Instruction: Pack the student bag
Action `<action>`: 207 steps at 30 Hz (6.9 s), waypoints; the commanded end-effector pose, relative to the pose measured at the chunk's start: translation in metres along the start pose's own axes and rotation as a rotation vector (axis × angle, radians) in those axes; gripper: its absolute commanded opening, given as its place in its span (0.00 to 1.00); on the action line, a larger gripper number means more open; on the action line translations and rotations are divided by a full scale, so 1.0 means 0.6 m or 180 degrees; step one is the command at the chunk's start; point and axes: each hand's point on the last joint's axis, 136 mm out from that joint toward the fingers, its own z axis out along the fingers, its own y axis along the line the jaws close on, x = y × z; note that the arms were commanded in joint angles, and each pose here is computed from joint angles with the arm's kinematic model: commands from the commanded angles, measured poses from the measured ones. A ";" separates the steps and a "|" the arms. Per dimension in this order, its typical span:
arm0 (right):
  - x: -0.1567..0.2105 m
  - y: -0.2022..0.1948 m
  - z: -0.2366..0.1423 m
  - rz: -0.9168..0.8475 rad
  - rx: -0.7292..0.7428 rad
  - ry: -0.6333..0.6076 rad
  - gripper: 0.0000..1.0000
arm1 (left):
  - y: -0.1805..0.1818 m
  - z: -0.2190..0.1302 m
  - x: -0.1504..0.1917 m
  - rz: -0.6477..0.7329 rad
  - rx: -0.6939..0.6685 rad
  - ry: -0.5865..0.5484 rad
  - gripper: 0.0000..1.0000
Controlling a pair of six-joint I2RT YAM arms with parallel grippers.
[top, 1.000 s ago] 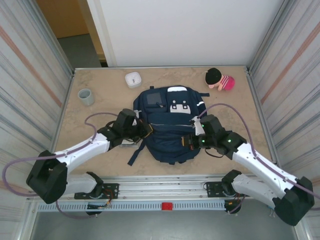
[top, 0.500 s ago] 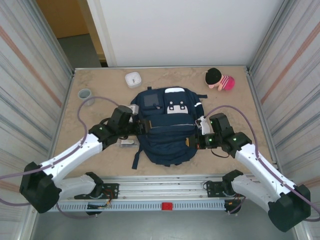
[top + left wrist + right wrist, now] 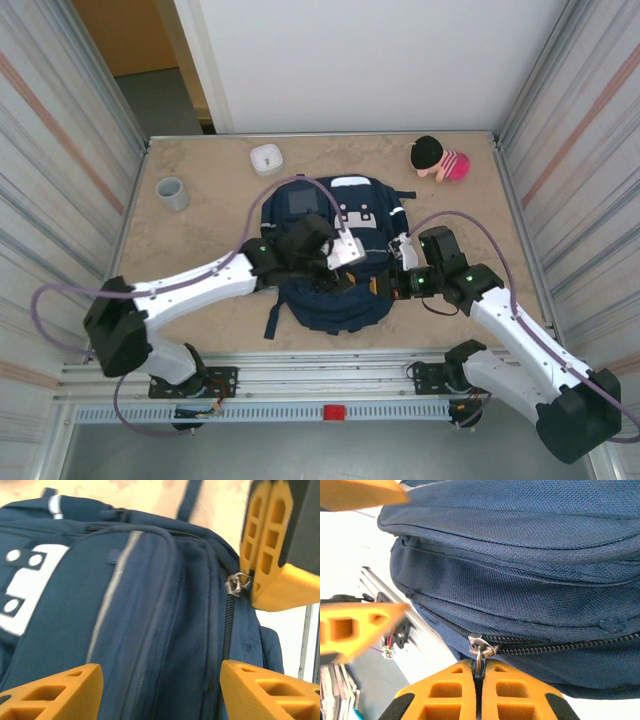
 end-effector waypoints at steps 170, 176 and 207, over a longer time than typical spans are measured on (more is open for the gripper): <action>-0.001 -0.044 -0.003 0.1239 -0.0300 -0.0775 0.65 | 0.037 -0.043 -0.018 -0.0169 -0.0405 -0.0723 0.00; -0.002 -0.081 0.028 0.1197 0.0034 -0.0685 0.43 | 0.045 -0.076 -0.030 -0.0288 -0.0436 -0.0954 0.00; -0.071 0.061 0.009 -0.0003 -0.0728 -0.0862 0.00 | 0.041 0.019 -0.032 0.0265 -0.0362 -0.0432 0.42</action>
